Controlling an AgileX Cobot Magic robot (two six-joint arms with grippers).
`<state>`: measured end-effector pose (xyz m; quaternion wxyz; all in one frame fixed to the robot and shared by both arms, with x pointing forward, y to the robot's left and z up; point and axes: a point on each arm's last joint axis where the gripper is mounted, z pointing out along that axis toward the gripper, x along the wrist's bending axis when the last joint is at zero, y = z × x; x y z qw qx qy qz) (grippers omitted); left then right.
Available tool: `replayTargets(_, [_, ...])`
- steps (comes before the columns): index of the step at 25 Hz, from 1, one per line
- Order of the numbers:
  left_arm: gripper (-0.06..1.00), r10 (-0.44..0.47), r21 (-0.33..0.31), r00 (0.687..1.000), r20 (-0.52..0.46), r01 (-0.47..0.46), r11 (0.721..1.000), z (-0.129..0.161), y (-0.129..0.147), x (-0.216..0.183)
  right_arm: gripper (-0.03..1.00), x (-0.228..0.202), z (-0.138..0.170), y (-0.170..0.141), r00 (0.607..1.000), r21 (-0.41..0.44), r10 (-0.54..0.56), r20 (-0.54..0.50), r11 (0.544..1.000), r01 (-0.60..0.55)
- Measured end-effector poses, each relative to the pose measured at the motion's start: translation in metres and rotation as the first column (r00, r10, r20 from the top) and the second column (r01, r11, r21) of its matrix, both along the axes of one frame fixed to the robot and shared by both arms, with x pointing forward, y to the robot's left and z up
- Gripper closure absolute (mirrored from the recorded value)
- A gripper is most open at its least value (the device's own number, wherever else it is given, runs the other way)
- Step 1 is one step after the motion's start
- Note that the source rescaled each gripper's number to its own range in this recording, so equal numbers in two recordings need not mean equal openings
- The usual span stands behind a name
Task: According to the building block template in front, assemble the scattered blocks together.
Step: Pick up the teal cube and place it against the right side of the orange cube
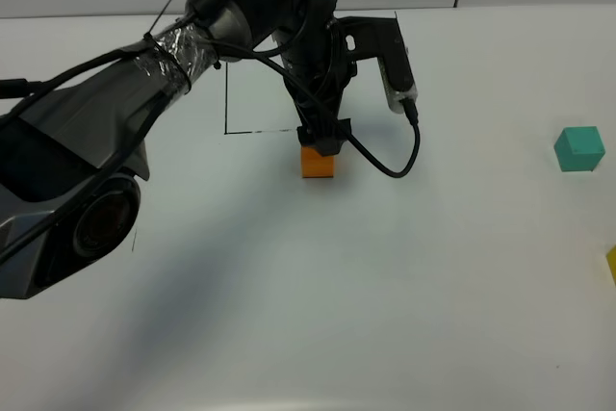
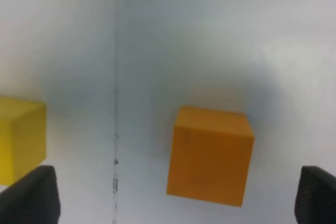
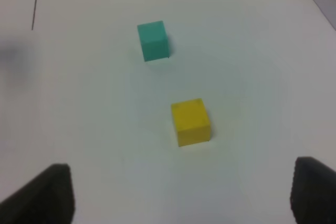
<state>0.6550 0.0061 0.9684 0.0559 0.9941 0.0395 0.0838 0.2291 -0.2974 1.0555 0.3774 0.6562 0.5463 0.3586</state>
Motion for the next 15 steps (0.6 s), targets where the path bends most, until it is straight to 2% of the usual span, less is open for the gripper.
replayTargets(4, [-0.06,0.090,-0.042,0.996,0.025,-0.089,0.995,0.023,0.004,-0.002,0.27,0.000,0.000,0.000,1.000,0.000,0.000,0.000,1.000,0.000])
replayTargets(7, [-0.06,0.194,-0.053,0.979,0.055,-0.191,0.980,0.036,0.015,0.003,0.27,0.000,0.000,0.000,1.000,0.000,0.000,0.000,1.000,0.000])
replayTargets(10, [-0.04,0.344,-0.060,0.934,0.092,-0.340,0.939,0.047,0.037,0.014,0.27,0.000,0.000,0.000,1.000,0.000,0.000,0.000,1.000,0.000])
replayTargets(15, [-0.03,0.551,-0.131,0.830,0.086,-0.539,0.832,0.068,0.088,0.034,0.27,0.000,0.000,0.000,1.000,0.000,0.000,0.000,1.000,0.000])
